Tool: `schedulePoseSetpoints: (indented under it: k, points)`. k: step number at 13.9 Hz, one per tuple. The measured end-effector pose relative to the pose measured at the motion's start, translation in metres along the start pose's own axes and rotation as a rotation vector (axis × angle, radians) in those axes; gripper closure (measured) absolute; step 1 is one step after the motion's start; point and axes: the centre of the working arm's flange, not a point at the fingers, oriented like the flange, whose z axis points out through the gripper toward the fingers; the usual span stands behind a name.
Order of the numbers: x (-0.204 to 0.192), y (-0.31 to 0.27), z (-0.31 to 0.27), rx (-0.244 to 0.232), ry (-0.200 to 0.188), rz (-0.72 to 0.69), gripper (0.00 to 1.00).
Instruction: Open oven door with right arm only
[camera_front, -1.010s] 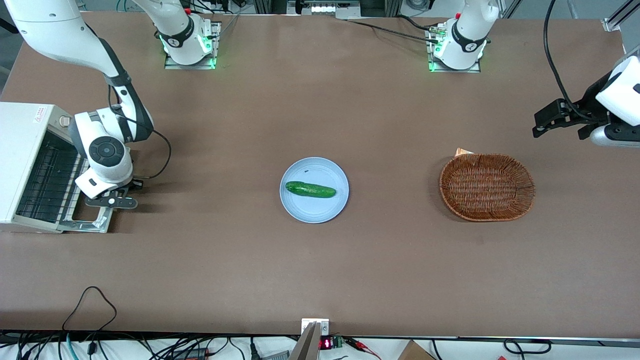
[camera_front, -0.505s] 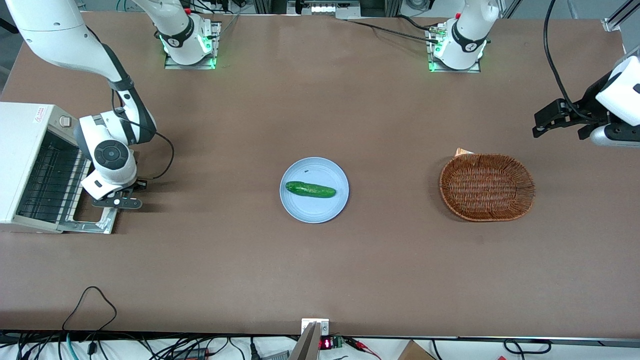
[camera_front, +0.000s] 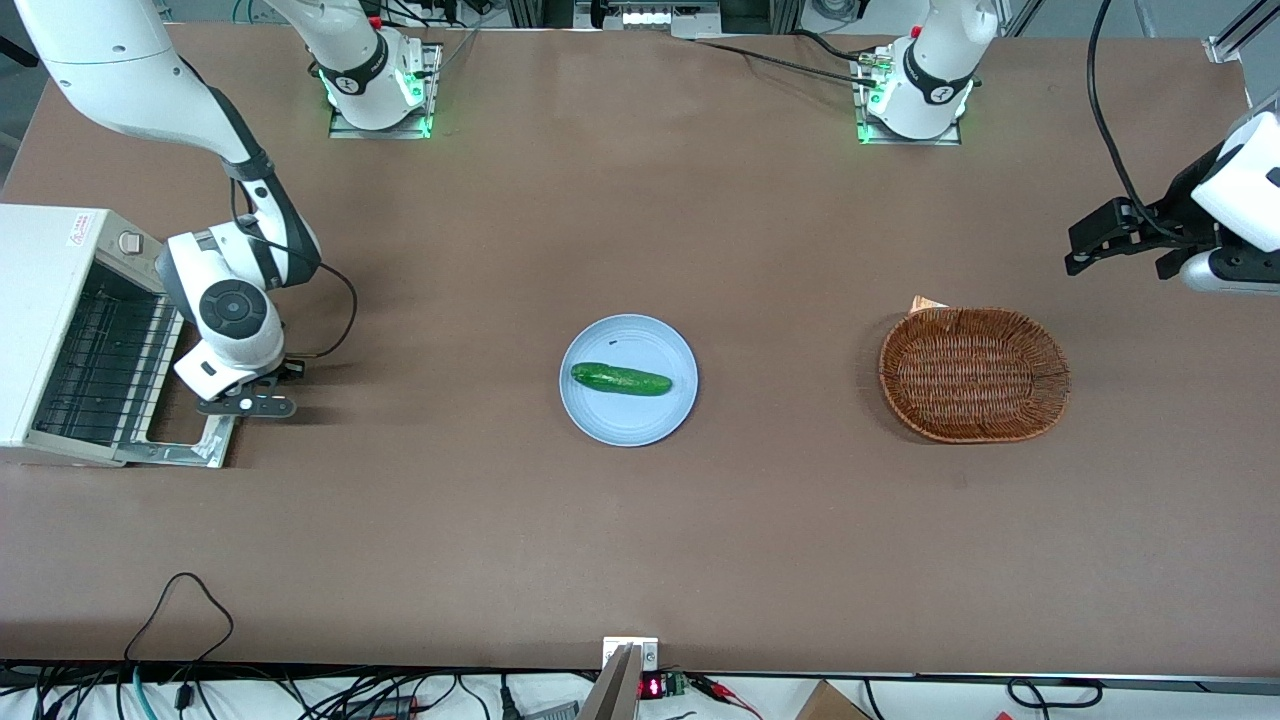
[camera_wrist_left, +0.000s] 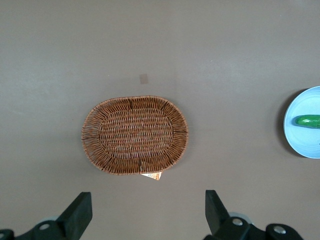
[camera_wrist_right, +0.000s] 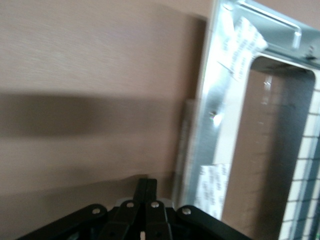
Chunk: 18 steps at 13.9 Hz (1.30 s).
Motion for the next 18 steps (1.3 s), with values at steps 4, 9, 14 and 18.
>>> schedulePoseSetpoints:
  k: [4, 9, 14, 18]
  points:
    - [0.015, -0.016, -0.037, 0.079, 0.040, 0.057, 0.99]
    - [0.024, -0.006, -0.122, 0.207, 0.084, 0.165, 0.99]
    - [0.014, 0.017, -0.208, 0.360, 0.021, 0.180, 0.99]
    - [0.003, 0.050, -0.286, 0.383, -0.050, 0.192, 0.99]
